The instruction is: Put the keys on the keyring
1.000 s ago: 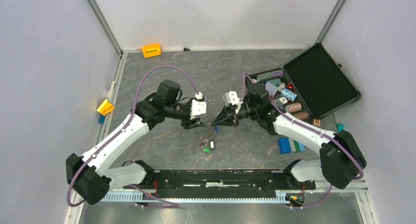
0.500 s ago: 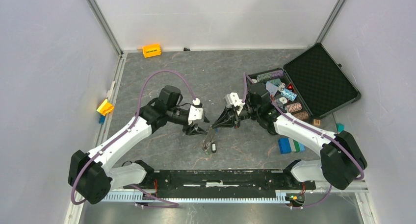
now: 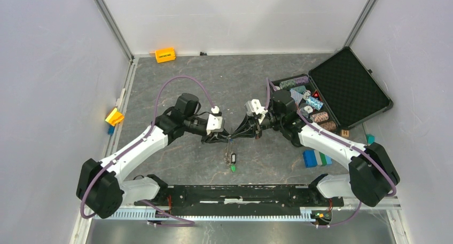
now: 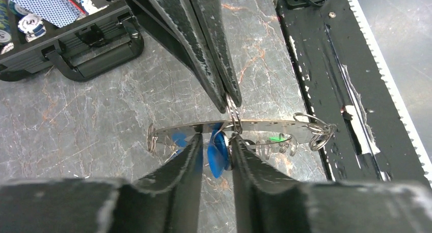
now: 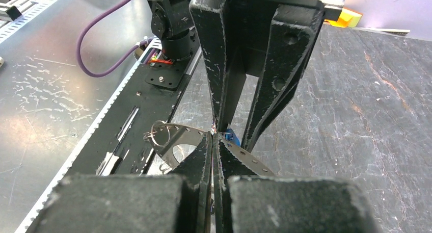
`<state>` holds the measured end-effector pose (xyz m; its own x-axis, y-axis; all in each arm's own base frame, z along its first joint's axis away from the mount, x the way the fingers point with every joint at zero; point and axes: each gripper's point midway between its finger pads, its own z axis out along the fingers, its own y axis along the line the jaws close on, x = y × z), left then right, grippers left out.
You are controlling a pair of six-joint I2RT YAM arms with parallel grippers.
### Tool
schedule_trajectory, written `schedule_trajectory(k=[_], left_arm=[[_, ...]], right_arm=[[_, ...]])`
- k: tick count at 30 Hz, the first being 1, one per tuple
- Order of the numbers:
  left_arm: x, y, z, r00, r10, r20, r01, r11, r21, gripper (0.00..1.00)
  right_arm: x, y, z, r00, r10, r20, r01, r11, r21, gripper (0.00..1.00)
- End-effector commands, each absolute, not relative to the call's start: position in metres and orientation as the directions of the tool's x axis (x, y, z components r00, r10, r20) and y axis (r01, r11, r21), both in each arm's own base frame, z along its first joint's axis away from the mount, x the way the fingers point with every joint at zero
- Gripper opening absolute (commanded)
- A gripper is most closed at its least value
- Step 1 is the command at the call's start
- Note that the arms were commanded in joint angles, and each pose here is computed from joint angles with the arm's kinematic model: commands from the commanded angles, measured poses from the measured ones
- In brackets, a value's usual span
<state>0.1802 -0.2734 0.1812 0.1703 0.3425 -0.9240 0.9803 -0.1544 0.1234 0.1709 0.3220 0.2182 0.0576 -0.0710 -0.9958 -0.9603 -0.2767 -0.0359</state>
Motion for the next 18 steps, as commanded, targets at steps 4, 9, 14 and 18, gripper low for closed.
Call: schedule_trajectory(k=[4,9,14,18], left_arm=[[0.183,-0.275,0.182,0.162,0.348,-0.924,0.984,-0.133,0.122,0.11],[0.198,-0.268,0.195,0.152,0.399,-0.904,0.988,-0.032,0.152,0.02],[0.19,-0.264,0.211,0.144,0.419,-0.897,0.99,-0.066,0.128,0.02],[0.19,-0.262,0.217,0.148,0.427,-0.892,0.989,-0.06,0.136,0.02]], right_arm=[[0.174,0.322,0.239,0.141,-0.014,-0.99,-0.953,-0.274,-0.132,0.0],[0.177,0.321,0.228,0.15,-0.044,-0.988,-0.956,-0.26,-0.133,0.0],[0.188,0.323,0.218,0.139,-0.08,-0.987,-0.97,-0.213,-0.12,0.0],[0.192,0.324,0.219,0.141,-0.087,-0.986,-0.973,-0.195,-0.122,0.0]])
